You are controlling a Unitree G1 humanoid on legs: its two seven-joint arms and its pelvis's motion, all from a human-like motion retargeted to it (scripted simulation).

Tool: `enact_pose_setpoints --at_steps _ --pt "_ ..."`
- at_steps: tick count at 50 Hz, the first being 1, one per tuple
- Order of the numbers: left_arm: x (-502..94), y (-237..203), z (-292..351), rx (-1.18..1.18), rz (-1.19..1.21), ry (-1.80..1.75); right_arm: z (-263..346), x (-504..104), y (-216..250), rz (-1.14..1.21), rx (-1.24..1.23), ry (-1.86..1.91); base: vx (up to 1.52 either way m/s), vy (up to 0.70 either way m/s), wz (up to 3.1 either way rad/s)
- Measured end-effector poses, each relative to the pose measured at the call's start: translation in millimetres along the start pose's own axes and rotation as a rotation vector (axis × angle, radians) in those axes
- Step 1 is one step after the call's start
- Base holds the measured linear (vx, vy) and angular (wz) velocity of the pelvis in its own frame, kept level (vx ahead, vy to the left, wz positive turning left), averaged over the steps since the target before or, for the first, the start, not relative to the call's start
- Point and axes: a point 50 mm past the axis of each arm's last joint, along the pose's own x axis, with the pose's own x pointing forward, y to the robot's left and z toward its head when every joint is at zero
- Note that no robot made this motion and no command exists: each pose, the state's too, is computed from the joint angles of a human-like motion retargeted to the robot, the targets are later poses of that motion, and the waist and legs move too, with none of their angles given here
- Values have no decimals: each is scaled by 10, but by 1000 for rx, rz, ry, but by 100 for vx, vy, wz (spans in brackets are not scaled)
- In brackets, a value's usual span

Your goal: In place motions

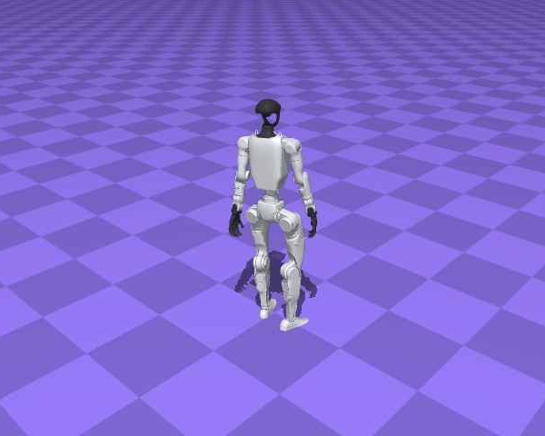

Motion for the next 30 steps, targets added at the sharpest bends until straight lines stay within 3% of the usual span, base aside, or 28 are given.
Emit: enact_pose_setpoints --at_steps 5,10,15,30 --pt "-17 1 311 113 -16 -93 60 -4 -34 -41 -39 -59 1 -14 75" --pt "-66 77 657 252 21 -218 -300 -11 130 24 52 71 1 -18 17" --pt "-109 65 853 245 -5 -292 -660 -72 252 86 75 231 -2 -18 6" --pt "3 206 2 139 53 -90 -1080 -199 224 57 291 396 0 -19 -26"
